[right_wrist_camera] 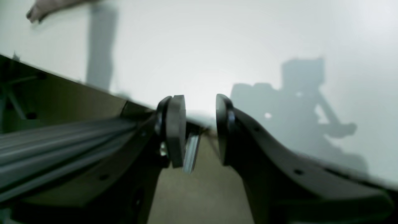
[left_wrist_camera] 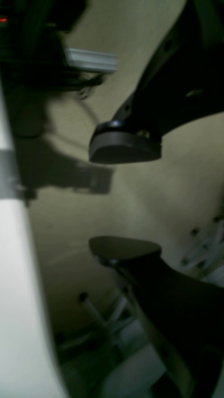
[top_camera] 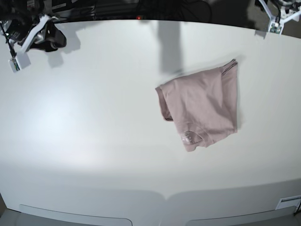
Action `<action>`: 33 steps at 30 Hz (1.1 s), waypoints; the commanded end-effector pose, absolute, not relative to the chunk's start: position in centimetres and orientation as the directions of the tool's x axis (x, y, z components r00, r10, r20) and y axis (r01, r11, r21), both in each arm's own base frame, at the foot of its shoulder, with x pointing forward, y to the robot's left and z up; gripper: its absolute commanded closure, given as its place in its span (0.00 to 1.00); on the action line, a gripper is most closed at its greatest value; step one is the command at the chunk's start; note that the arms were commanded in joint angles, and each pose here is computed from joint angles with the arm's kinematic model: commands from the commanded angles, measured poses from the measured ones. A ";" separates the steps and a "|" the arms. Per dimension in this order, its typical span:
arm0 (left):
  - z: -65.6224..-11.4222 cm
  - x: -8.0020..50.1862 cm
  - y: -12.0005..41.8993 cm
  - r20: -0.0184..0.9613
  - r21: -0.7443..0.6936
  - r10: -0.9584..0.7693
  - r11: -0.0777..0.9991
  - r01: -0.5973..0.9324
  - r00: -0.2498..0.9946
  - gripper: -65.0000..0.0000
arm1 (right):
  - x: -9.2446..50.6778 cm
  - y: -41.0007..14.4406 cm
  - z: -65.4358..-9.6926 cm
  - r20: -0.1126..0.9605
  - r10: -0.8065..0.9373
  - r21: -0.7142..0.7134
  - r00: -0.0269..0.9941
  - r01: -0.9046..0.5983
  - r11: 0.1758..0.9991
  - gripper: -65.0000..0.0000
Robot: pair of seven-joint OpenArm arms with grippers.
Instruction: Fold the T-shirt properly
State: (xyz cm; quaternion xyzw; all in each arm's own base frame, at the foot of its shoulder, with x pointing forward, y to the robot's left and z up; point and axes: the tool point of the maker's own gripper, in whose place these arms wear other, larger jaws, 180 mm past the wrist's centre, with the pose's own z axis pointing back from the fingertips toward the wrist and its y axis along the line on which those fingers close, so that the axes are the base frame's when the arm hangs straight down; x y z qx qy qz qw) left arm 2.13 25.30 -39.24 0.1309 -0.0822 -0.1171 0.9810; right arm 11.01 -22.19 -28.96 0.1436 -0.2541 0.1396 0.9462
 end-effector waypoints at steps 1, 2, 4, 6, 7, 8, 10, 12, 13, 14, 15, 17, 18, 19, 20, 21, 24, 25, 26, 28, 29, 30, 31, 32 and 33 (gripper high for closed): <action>-38.9 0.9 25.0 0.120 0.272 -0.249 0.939 0.209 0.961 0.46 | 9.7 -22.0 -28.7 0.501 0.197 0.211 0.843 -0.339 0.917 0.75; -39.0 -0.4 24.6 0.103 0.255 -0.238 0.945 0.206 0.966 0.46 | 8.4 -22.2 -29.0 0.464 0.186 0.224 0.866 -0.318 0.921 0.75; -39.0 -2.7 24.2 0.071 0.253 -0.232 0.945 0.207 0.970 0.46 | 5.6 -21.9 -29.8 0.391 0.154 0.265 0.907 -0.272 0.925 0.75; -38.7 -4.9 24.2 0.031 0.278 -0.244 0.934 0.226 0.969 0.46 | 2.7 -21.2 -30.4 0.315 0.121 0.309 0.941 -0.222 0.925 0.75; -38.7 -5.9 24.0 0.010 0.274 -0.237 0.935 0.225 0.971 0.46 | 1.3 -20.9 -30.6 0.275 0.107 0.329 0.955 -0.198 0.923 0.75; -38.8 -6.7 23.8 -0.003 0.262 -0.226 0.940 0.219 0.974 0.46 | -0.1 -20.5 -30.8 0.234 0.091 0.347 0.968 -0.171 0.922 0.75; -39.6 -8.1 23.4 -0.024 0.221 -0.219 0.950 0.219 0.975 0.46 | -2.7 -20.2 -31.5 0.156 0.053 0.366 0.986 -0.108 0.925 0.75; -41.0 -9.3 22.8 -0.050 0.159 -0.268 0.949 0.273 0.962 0.46 | -4.3 -20.5 -32.9 0.107 0.019 0.354 0.994 -0.056 0.934 0.75; -42.0 -9.8 22.5 -0.066 0.123 -0.295 0.946 0.301 0.953 0.46 | -4.9 -20.7 -33.9 0.085 0.009 0.349 0.996 -0.038 0.936 0.75; -43.1 -10.4 22.3 -0.084 0.099 -0.305 0.945 0.312 0.949 0.46 | -5.7 -21.0 -35.0 0.058 -0.002 0.345 0.998 -0.018 0.938 0.75; -44.4 -11.1 22.3 -0.108 0.081 -0.303 0.947 0.312 0.947 0.46 | -6.3 -21.1 -36.2 0.034 -0.010 0.347 0.999 -0.003 0.938 0.75; -47.2 -12.2 22.1 -0.157 0.049 -0.295 0.951 0.305 0.943 0.46 | -8.0 -21.1 -38.8 -0.029 -0.012 0.363 1.000 0.022 0.932 0.75; -48.7 -12.7 22.1 -0.177 0.038 -0.292 0.952 0.303 0.940 0.46 | -8.8 -21.1 -40.3 -0.064 -0.005 0.370 0.998 0.029 0.928 0.75; -50.2 -13.2 22.1 -0.198 0.028 -0.291 0.953 0.302 0.936 0.46 | -9.6 -21.0 -41.8 -0.099 0.005 0.375 0.995 0.032 0.927 0.75; -51.6 -13.7 22.2 -0.221 0.021 -0.289 0.953 0.301 0.931 0.46 | -10.2 -21.0 -43.3 -0.129 0.017 0.378 0.992 0.033 0.925 0.75; -53.0 -14.1 22.5 -0.247 0.016 -0.288 0.953 0.301 0.925 0.46 | -10.7 -20.9 -44.8 -0.152 0.025 0.380 0.988 0.035 0.924 0.75; -56.4 -15.2 24.5 -0.334 0.035 -0.308 0.941 0.338 0.891 0.46 | -10.7 -21.0 -49.4 -0.184 0.046 0.372 0.982 0.026 0.928 0.75; -57.2 -15.3 25.2 -0.359 0.042 -0.294 0.943 0.330 0.886 0.46 | -10.6 -20.9 -50.7 -0.200 0.057 0.368 0.978 0.021 0.929 0.75; -58.0 -15.0 25.7 -0.372 0.049 -0.274 0.948 0.314 0.887 0.46 | -10.6 -20.8 -52.0 -0.226 0.069 0.368 0.972 0.020 0.930 0.75; -59.3 -14.2 26.0 -0.373 0.054 -0.198 0.971 0.235 0.907 0.46 | -10.4 -20.2 -54.2 -0.266 0.093 0.378 0.959 0.015 0.926 0.75; -59.8 -13.6 25.8 -0.358 0.052 -0.159 0.980 0.190 0.920 0.46 | -10.5 -19.9 -55.1 -0.289 0.105 0.382 0.951 0.015 0.924 0.75; -60.4 -13.0 25.5 -0.336 0.048 -0.124 0.988 0.148 0.934 0.46 | -10.6 -19.7 -55.9 -0.307 0.110 0.386 0.945 0.019 0.922 0.75; -60.8 -12.5 24.9 -0.317 0.038 -0.097 0.993 0.115 0.944 0.46 | -10.7 -19.5 -56.6 -0.318 0.114 0.385 0.941 0.019 0.923 0.75; -61.2 -12.3 24.3 -0.307 0.030 -0.081 0.995 0.095 0.948 0.46 | -10.8 -19.5 -57.3 -0.328 0.121 0.382 0.937 0.015 0.924 0.75; -61.5 -12.3 23.6 -0.301 0.020 -0.076 0.996 0.087 0.950 0.46 | -10.9 -19.6 -57.9 -0.332 0.129 0.378 0.934 0.006 0.926 0.75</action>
